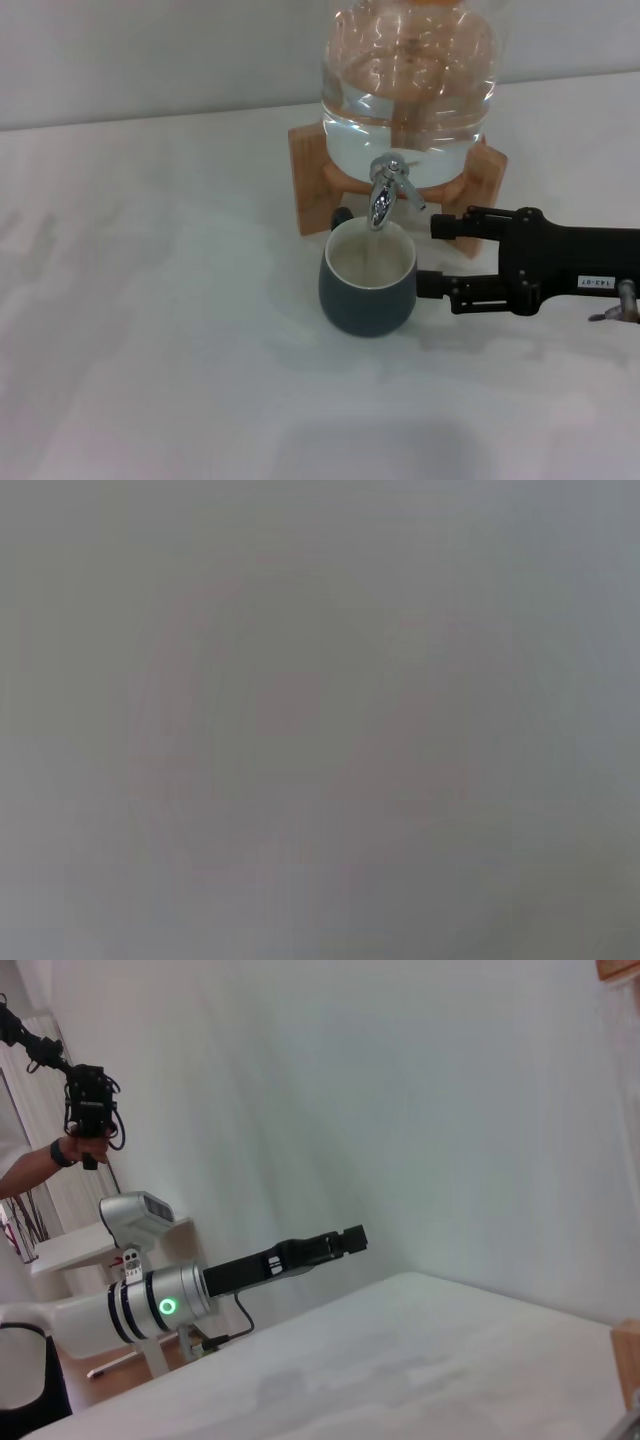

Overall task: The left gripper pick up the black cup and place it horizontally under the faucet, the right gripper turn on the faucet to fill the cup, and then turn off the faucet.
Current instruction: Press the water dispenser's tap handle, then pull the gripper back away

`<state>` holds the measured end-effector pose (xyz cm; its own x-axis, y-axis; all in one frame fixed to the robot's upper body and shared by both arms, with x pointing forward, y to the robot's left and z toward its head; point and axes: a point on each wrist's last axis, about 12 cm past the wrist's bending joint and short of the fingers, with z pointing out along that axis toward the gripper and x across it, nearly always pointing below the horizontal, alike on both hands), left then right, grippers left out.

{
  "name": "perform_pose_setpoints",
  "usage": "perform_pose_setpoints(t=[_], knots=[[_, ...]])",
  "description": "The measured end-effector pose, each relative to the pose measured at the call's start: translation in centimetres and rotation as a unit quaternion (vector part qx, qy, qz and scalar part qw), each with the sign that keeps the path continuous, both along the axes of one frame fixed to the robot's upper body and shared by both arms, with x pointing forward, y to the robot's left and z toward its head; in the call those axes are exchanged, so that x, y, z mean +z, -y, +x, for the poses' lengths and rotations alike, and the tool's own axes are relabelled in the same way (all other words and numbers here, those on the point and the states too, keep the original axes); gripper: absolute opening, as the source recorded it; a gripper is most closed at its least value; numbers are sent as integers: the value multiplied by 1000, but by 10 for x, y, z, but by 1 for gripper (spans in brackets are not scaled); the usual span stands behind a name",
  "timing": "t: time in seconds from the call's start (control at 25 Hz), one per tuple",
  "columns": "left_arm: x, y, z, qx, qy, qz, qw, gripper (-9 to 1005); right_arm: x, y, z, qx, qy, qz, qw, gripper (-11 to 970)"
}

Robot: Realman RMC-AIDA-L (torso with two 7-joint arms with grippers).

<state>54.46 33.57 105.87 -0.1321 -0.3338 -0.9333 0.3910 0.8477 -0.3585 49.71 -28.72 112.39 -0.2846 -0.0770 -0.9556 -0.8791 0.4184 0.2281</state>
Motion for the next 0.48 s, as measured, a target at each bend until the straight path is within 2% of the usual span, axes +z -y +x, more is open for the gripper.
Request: perform_pose_setpoints(t=[0.48], knots=[[-6,-6,-4,19,-17,4,1000,515,8,-10,-5,32,10,44,998,854]])
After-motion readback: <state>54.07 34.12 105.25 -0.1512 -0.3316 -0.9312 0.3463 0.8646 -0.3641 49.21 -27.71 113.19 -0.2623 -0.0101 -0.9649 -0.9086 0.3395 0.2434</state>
